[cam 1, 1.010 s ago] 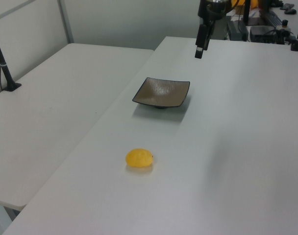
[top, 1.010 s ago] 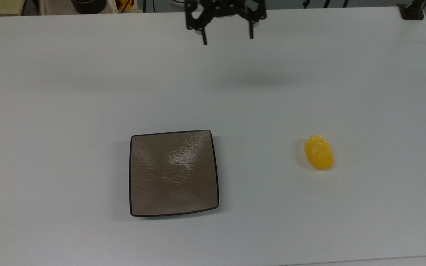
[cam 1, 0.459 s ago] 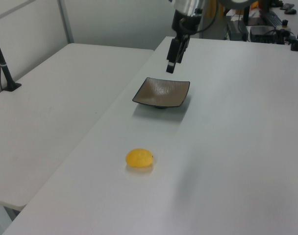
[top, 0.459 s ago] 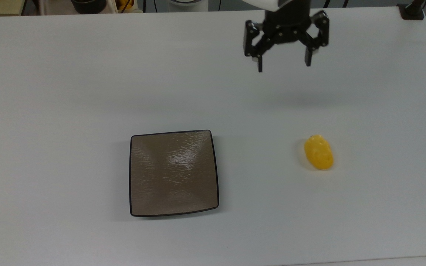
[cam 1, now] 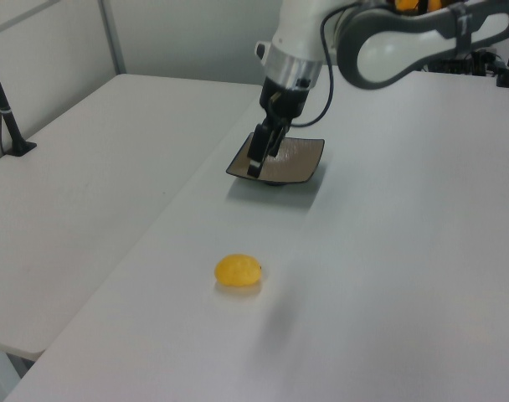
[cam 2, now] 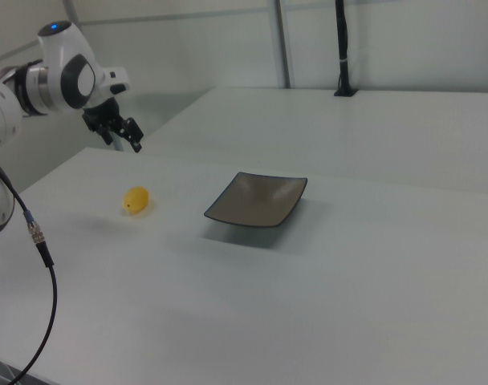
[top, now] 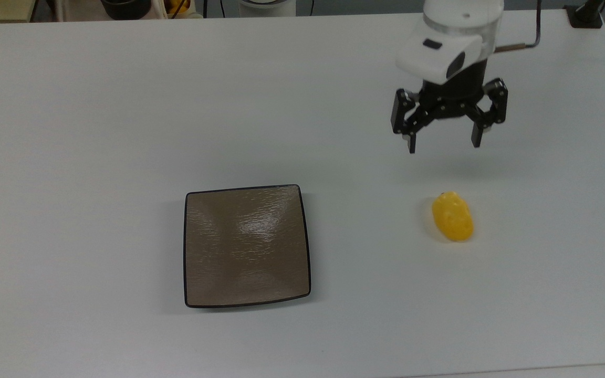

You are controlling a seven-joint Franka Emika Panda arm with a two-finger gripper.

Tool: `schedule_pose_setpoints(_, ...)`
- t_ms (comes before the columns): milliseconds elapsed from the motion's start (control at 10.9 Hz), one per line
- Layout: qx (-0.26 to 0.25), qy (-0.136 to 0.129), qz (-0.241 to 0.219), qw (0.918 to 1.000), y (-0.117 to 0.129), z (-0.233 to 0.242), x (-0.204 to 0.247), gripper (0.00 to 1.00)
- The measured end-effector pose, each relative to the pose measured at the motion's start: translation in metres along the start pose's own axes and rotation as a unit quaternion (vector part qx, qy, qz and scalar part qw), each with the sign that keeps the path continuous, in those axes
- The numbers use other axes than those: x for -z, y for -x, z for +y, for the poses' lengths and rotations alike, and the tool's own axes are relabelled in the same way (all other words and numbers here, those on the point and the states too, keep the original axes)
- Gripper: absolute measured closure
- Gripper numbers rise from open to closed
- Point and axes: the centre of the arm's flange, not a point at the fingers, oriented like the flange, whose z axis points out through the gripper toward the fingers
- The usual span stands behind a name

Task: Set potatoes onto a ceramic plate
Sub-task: 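Move the open gripper over the yellow potato, then lower the gripper around the yellow potato and close it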

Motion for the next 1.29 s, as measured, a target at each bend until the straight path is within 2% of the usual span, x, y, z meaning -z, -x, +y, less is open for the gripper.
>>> schedule_pose_setpoints(643, 0.017, -0.001, 0.006, 0.9998, 0.016, -0.038, -0.107, 0.00)
schedule_pose_setpoints(826, 0.019, -0.004, 0.011, 0.9998, 0.019, -0.042, -0.126, 0.00)
schedule_pose_setpoints(1285, 0.036, 0.008, 0.010, 0.9992, 0.029, -0.049, -0.167, 0.00)
